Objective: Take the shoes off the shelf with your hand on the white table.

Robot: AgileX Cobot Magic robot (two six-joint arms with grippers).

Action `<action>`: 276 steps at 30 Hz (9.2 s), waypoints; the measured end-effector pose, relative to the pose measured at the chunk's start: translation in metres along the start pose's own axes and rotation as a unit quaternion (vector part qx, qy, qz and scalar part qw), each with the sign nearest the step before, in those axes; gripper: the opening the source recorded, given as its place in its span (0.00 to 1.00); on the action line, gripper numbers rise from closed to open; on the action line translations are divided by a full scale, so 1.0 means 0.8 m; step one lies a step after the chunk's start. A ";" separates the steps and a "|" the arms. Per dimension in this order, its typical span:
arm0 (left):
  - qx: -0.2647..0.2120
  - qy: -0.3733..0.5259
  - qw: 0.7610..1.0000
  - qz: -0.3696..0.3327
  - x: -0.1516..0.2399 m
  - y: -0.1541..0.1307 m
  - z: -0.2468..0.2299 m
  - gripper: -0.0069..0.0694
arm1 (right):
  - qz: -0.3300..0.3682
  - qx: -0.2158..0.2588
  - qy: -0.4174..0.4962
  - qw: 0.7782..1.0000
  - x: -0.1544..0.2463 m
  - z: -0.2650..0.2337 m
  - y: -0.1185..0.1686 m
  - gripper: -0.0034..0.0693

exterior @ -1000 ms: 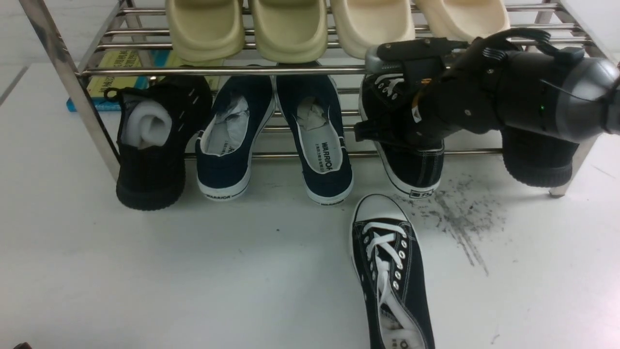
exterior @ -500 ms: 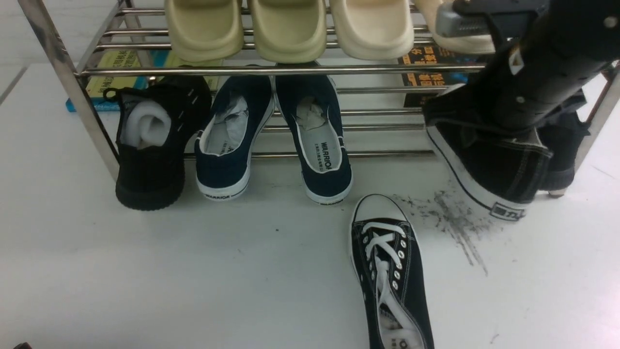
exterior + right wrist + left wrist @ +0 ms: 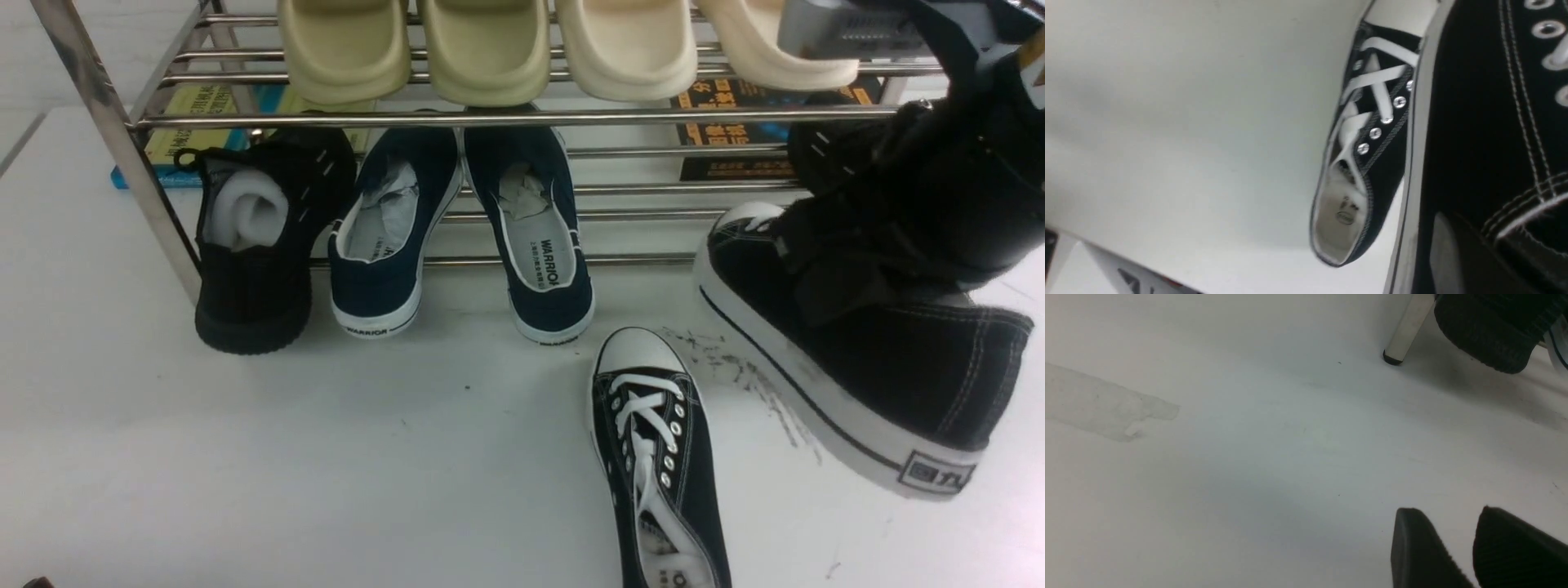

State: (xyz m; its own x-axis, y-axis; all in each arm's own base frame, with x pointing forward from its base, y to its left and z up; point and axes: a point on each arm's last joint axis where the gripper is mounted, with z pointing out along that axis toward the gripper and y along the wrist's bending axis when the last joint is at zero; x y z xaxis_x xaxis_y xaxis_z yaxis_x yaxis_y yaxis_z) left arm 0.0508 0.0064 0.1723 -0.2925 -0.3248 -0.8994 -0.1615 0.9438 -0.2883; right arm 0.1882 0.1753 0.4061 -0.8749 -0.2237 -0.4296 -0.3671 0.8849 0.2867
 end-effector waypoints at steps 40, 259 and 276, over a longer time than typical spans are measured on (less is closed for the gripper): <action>0.000 0.000 1.000 0.000 0.000 0.000 0.000 0.40 | 0.069 0.164 -0.021 0.984 0.067 0.303 0.149 0.07; 0.000 0.000 1.000 0.000 0.000 0.000 0.000 0.40 | 0.062 0.227 -0.415 0.879 0.323 0.105 -0.215 0.19; 0.000 0.000 1.000 0.000 0.000 0.000 0.000 0.40 | 0.062 0.227 -0.415 0.879 0.323 0.105 -0.215 0.22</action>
State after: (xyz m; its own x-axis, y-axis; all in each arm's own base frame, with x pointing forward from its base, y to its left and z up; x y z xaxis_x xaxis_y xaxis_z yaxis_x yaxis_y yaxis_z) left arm 0.0508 0.0065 0.1723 -0.2924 -0.3240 -0.8997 -0.1616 0.9441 -0.2875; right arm 0.0520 -0.0004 0.1741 -0.2986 0.0954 -0.9496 0.0436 0.9953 0.0863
